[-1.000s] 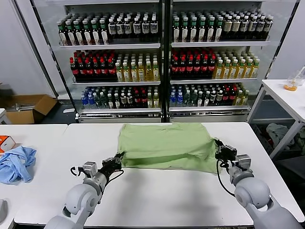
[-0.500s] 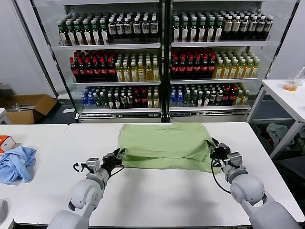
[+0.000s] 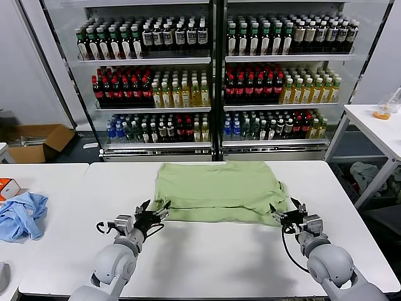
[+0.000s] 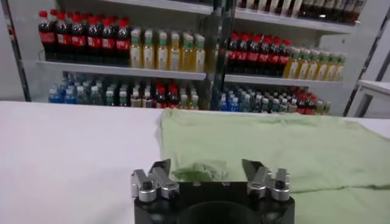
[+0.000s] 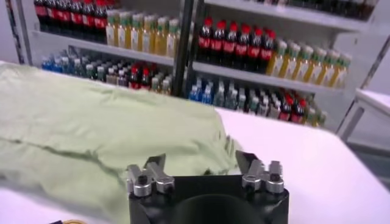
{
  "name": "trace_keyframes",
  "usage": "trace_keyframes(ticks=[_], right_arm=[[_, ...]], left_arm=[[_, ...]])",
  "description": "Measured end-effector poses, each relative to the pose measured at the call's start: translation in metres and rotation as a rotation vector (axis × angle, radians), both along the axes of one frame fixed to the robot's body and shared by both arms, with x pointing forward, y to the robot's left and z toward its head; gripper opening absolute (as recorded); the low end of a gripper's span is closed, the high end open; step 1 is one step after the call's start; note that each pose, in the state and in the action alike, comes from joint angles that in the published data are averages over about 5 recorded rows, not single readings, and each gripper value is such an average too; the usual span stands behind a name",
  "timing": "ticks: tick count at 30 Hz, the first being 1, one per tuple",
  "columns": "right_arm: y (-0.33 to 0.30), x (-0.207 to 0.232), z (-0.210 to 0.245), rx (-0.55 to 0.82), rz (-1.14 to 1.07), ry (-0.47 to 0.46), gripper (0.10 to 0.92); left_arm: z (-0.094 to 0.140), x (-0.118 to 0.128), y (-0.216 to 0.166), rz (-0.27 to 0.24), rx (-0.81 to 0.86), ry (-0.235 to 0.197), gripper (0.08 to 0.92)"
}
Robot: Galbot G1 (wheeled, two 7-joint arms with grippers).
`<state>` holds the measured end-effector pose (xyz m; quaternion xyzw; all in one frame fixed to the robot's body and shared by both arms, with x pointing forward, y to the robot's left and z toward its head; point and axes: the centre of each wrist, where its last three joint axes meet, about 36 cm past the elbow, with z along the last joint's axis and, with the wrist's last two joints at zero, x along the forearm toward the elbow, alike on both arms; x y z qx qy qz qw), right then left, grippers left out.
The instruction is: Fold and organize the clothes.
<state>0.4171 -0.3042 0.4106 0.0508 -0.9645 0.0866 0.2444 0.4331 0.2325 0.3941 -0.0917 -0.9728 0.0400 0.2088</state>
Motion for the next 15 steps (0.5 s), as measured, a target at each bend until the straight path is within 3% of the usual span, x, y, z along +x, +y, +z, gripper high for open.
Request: trace_keyframes(ticks=[3,6,15], right_arm=[[0.0,0.0,-0.005,0.003,-0.011,0.034,0.823],[0.0,0.001,-0.008,0.007,-0.016,0.057,0.797],[0.0,0.0,-0.013,0.03,-0.019,0.104,0.561]], left_arm=[[-0.006,0.002,0.001,0.001,0.013,0.02,0.794],[-0.012,0.003,0.002,0.004,0.028,0.037,0.722],[-0.02,0.006,0.008,0.006,0.064,0.073,0.462]])
